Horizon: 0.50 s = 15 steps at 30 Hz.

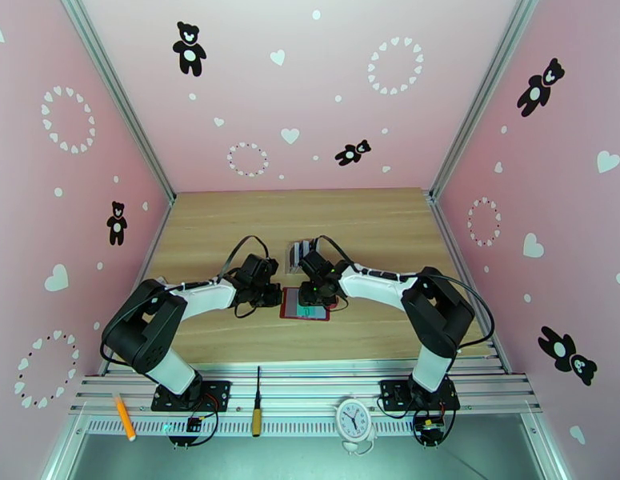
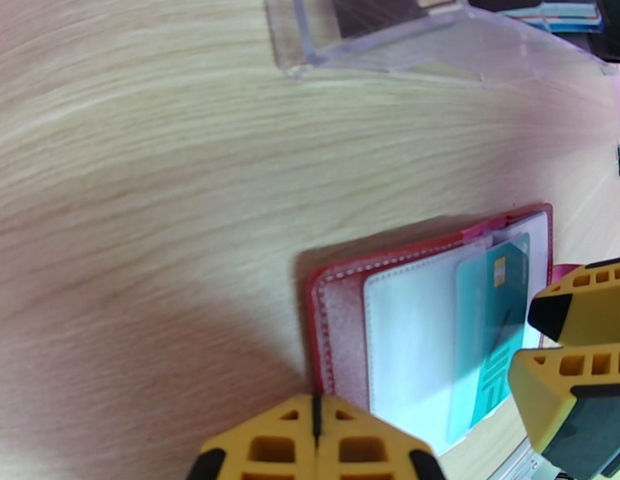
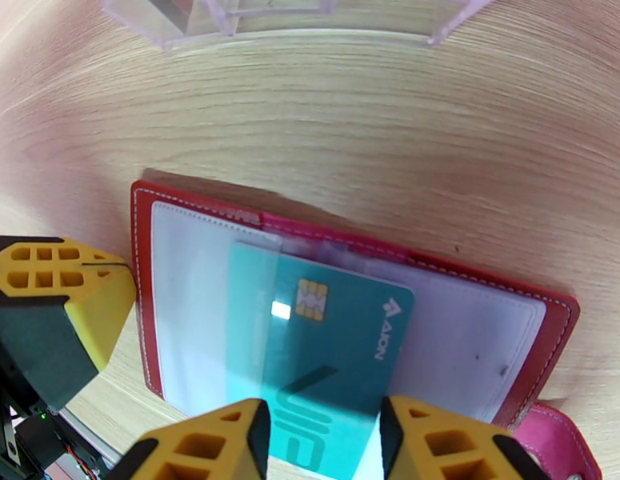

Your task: Put the credit cards into the card holder

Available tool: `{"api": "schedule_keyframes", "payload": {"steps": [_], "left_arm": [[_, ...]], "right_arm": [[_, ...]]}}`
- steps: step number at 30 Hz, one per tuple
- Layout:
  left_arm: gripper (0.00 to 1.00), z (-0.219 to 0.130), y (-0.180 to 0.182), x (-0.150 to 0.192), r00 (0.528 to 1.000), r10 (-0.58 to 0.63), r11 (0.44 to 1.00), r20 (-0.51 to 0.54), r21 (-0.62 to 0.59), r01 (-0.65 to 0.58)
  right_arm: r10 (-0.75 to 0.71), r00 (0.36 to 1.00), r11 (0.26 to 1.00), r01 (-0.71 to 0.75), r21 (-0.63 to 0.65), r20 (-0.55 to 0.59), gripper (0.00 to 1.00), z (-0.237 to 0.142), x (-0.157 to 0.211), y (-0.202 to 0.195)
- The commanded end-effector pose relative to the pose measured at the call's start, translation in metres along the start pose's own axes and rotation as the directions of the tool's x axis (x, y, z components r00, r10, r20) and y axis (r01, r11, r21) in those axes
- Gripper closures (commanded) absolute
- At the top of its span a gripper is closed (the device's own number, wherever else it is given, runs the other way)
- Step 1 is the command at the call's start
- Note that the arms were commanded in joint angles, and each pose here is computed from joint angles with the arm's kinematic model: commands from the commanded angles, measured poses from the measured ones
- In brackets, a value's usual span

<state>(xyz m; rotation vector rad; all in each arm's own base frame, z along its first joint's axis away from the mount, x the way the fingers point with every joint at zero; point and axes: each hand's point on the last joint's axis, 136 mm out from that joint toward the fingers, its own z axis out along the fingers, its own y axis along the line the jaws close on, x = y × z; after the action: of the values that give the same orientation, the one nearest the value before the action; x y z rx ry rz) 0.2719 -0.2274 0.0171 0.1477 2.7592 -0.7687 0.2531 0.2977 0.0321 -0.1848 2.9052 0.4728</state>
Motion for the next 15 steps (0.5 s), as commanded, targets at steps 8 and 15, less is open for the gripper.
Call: {"api": "schedule_keyframes", "payload": {"steps": [8, 15], "left_arm": [[0.94, 0.005, -0.003, 0.005, 1.000, 0.000, 1.000, -0.026, 0.014, 0.000], [0.94, 0.005, -0.003, 0.005, 1.000, 0.001, 1.000, -0.025, 0.015, 0.000]], "right_arm": [[-0.009, 1.000, 1.000, 0.010, 0.025, -0.016, 0.57, 0.002, 0.005, -0.005], [-0.011, 1.000, 1.000, 0.011, 0.029, -0.026, 0.57, 0.006, 0.006, -0.006]]}}
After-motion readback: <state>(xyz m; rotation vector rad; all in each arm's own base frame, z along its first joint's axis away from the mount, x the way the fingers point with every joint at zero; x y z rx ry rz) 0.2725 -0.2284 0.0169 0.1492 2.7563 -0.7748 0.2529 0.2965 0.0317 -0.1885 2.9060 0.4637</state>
